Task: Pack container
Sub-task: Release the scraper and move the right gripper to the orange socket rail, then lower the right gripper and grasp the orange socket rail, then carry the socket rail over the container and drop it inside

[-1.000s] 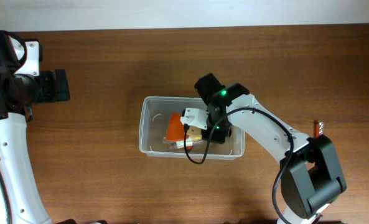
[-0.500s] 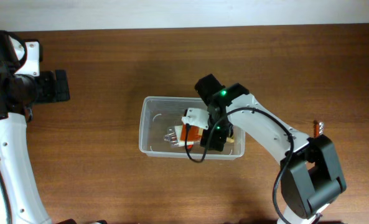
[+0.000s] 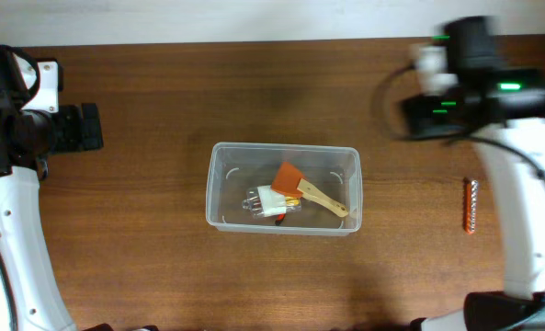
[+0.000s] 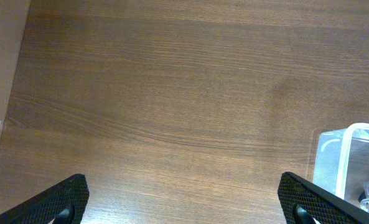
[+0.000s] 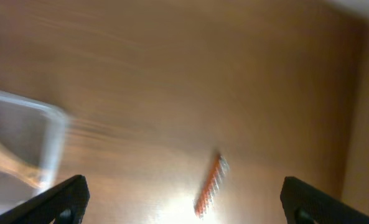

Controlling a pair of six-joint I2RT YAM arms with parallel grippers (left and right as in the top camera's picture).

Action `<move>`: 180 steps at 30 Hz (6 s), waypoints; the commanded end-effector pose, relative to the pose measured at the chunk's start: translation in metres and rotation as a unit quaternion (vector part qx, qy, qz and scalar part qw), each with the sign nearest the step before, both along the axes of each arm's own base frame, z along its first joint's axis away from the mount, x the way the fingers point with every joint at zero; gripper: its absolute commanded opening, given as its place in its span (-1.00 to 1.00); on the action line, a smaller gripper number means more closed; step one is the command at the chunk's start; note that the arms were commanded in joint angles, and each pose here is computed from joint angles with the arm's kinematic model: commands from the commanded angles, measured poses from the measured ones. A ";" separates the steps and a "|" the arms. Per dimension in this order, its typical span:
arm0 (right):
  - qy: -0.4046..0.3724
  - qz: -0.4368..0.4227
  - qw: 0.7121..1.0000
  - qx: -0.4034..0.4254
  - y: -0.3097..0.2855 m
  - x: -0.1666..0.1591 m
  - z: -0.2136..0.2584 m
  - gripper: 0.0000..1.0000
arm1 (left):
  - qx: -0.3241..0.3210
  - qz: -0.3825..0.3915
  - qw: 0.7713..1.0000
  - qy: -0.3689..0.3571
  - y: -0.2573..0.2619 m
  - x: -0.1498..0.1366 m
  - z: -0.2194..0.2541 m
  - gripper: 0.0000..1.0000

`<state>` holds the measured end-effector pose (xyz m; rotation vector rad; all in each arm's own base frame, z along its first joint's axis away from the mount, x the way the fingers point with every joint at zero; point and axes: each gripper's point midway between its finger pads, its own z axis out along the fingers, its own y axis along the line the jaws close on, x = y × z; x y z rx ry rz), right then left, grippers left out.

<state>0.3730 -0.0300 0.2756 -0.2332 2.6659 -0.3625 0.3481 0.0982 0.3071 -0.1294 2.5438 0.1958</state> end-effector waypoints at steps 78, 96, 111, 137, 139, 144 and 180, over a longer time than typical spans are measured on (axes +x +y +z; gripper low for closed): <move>0.162 -0.247 0.940 0.172 -0.139 -0.087 -0.293 0.51 | -0.002 0.009 1.000 0.005 0.002 -0.003 -0.001 0.99; 0.167 -0.260 0.938 0.160 -0.142 -0.091 -0.293 -0.23 | -0.002 0.009 1.000 0.005 0.002 -0.003 -0.001 0.99; 0.163 -0.256 0.937 0.170 -0.139 -0.088 -0.293 -0.48 | -0.002 0.009 1.000 0.005 0.002 -0.003 -0.001 0.99; 0.115 -0.237 0.932 0.250 -0.117 -0.058 -0.281 -0.92 | -0.002 0.009 1.000 0.005 0.002 -0.003 -0.001 0.99; 0.105 -0.217 0.937 0.253 -0.112 -0.046 -0.267 -0.92 | -0.002 0.009 1.000 0.005 0.002 -0.003 -0.001 0.99; 0.042 -0.106 0.970 0.214 -0.086 0.005 -0.189 -0.92 | -0.002 0.009 1.000 0.005 0.002 -0.003 -0.001 0.99; 0.239 0.576 0.779 0.071 0.221 -0.033 -0.206 -0.51 | -0.004 0.009 1.000 0.012 0.001 -0.006 -0.003 0.99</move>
